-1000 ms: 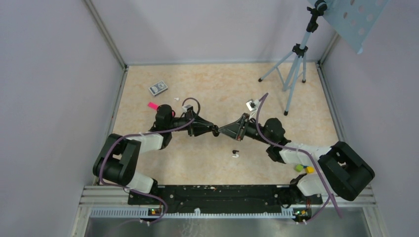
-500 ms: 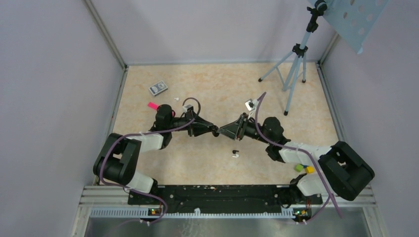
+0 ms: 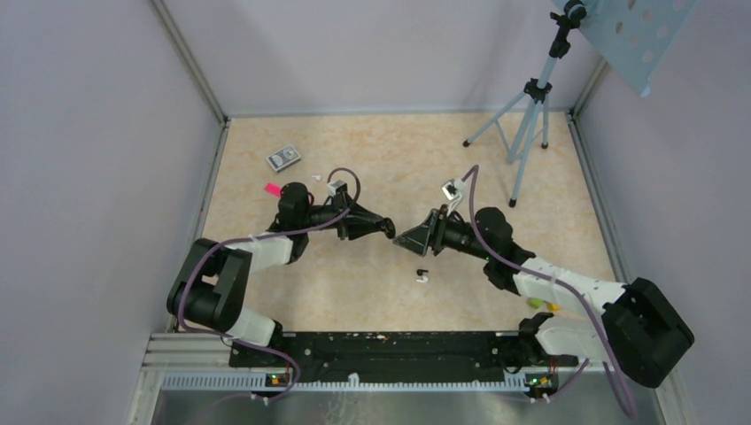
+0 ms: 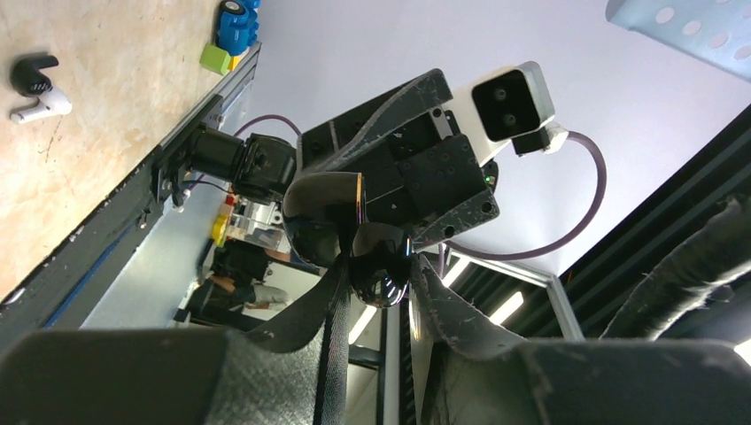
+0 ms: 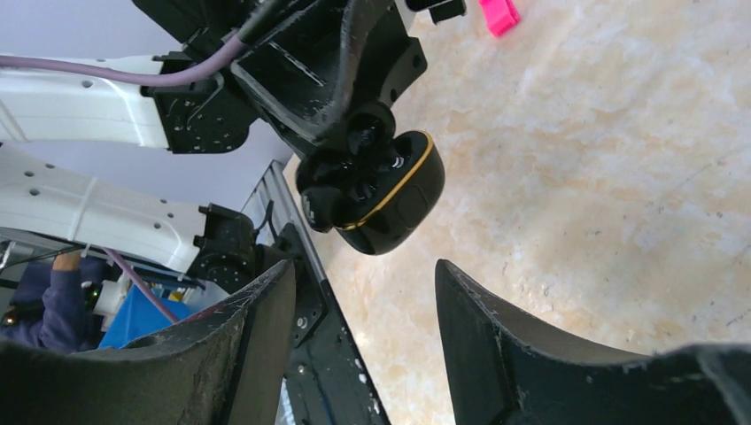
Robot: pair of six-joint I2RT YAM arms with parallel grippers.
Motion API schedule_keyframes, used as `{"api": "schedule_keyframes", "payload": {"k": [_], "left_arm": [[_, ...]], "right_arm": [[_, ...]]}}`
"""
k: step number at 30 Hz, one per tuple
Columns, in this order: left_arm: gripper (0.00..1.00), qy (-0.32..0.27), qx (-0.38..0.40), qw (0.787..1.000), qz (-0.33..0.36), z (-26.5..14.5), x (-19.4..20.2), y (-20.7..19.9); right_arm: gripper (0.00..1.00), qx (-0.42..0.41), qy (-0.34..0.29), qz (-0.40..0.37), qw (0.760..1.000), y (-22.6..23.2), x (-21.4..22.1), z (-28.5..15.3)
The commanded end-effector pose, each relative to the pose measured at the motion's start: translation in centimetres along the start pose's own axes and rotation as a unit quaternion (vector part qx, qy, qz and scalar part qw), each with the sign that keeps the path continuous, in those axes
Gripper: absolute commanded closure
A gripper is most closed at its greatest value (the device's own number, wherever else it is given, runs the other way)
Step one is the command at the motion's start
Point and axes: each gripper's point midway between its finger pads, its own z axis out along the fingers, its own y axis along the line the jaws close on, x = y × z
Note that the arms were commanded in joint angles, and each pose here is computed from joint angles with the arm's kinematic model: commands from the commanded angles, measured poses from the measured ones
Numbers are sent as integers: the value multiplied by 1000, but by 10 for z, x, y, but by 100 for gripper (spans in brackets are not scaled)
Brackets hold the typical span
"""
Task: Insert the wireless bluetooth earbuds into the charging case
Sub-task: Insert the left earbud into the left side groove of the charging case, then adjust the left earbud in the left side groove of the charging case.
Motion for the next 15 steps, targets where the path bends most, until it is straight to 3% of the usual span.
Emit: {"api": "schedule_keyframes", "payload": {"k": [1, 5, 15], "left_arm": [[100, 25, 11, 996, 87, 1, 9, -25], [100, 39, -1, 992, 119, 3, 11, -30], [100, 34, -4, 993, 116, 2, 12, -29]], "right_arm": [[42, -21, -23, -40, 999, 30, -27, -3], [42, -4, -14, -52, 999, 31, -30, -7], [42, -1, -34, -51, 998, 30, -41, -1]]}}
